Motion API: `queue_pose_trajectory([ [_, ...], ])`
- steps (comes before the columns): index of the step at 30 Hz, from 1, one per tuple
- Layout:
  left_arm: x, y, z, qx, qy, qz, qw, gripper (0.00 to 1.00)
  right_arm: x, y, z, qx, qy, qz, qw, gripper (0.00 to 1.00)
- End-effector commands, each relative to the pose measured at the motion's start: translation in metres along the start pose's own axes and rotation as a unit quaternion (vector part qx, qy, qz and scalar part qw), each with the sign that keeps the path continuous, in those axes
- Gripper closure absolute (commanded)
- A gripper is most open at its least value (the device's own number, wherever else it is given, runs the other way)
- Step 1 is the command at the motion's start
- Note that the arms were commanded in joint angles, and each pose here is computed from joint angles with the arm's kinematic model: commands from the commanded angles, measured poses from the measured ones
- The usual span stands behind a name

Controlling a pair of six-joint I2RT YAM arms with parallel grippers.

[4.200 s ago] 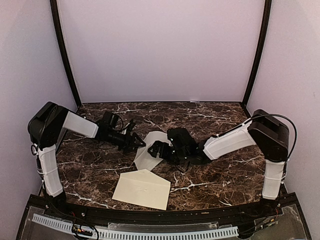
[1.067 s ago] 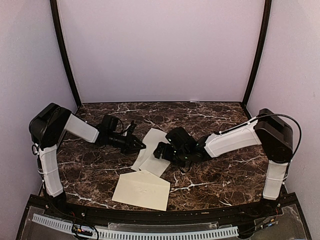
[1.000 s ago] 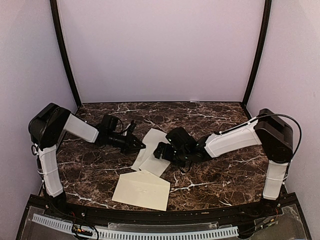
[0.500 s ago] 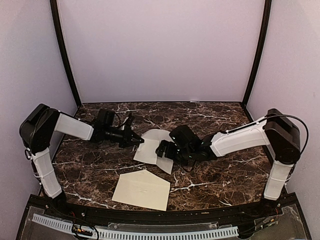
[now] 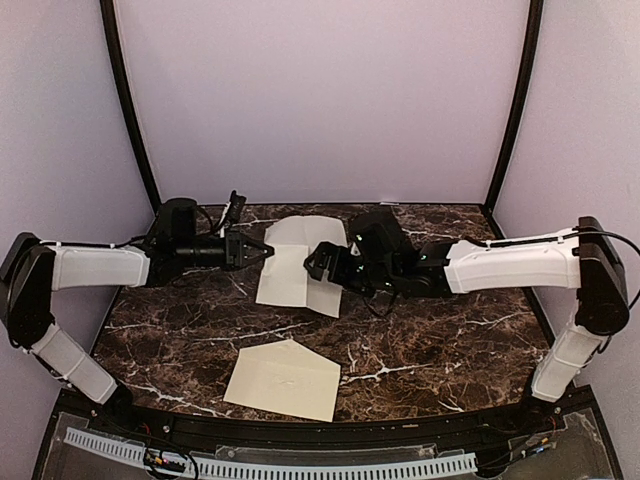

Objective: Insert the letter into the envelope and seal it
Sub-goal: Pick up the letter from the center of the board.

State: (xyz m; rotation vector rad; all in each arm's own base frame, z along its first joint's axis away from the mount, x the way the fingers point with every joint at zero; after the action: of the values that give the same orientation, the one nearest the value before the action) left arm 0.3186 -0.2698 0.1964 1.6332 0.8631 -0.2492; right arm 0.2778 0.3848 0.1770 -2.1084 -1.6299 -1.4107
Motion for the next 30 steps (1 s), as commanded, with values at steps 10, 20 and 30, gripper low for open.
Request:
queue_pose_trajectory([
  [10, -0.033, 0.028, -0.029, 0.006, 0.039, 0.123, 0.992, 0.96, 0.086, 0.035, -0.076, -0.036, 0.106, -0.294, 0.949, 0.01],
  [20, -0.069, 0.013, -0.039, 0.086, -0.051, 0.134, 0.986, 0.96, 0.116, 0.003, -0.093, 0.081, 0.211, -0.419, 0.879, 0.01],
  [30, -0.088, -0.001, -0.045, 0.125, -0.103, 0.148, 0.976, 0.96, 0.11, -0.023, -0.071, 0.168, 0.215, -0.448, 0.851, 0.02],
])
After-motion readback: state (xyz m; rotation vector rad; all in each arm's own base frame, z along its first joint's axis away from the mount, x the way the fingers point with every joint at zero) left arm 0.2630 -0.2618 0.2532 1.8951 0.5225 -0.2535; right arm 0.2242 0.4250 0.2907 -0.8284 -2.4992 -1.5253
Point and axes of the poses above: each gripper's point midway between its finger pads, its own z axis out along the fingers, its own x axis along the line the jaws close on, y = z × x, the point moved 2 cm from there along -z, back along the fingers, and after that the axes turned 12 degrees about z, right-handed, at the moved point
